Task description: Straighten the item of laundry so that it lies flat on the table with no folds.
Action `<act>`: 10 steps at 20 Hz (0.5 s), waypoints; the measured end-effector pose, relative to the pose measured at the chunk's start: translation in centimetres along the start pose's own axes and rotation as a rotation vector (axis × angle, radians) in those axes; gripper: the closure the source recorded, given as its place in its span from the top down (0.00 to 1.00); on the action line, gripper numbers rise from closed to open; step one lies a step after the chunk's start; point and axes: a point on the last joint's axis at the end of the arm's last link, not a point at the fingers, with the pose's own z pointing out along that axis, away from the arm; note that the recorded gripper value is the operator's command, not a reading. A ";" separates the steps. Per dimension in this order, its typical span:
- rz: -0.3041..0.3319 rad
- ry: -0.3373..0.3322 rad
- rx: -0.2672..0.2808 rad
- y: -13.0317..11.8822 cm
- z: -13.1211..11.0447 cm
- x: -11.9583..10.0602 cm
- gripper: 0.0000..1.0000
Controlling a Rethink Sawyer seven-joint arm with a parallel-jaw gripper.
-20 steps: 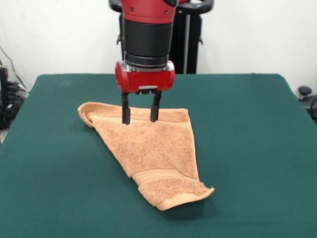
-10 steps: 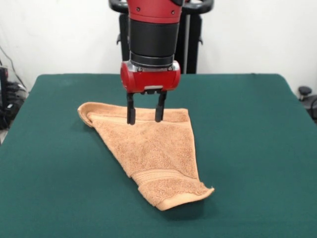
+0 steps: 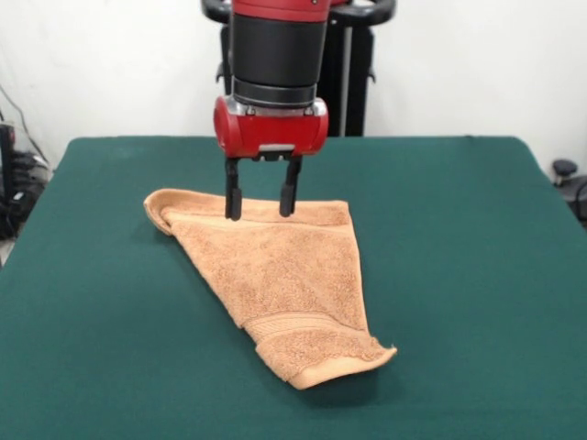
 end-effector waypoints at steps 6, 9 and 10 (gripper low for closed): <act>0.003 -0.009 0.007 -0.2 -0.7 -0.3 1.00; 0.005 -0.009 0.006 -0.2 -0.8 -0.3 1.00; 0.005 -0.009 0.006 -0.2 -0.8 -0.3 1.00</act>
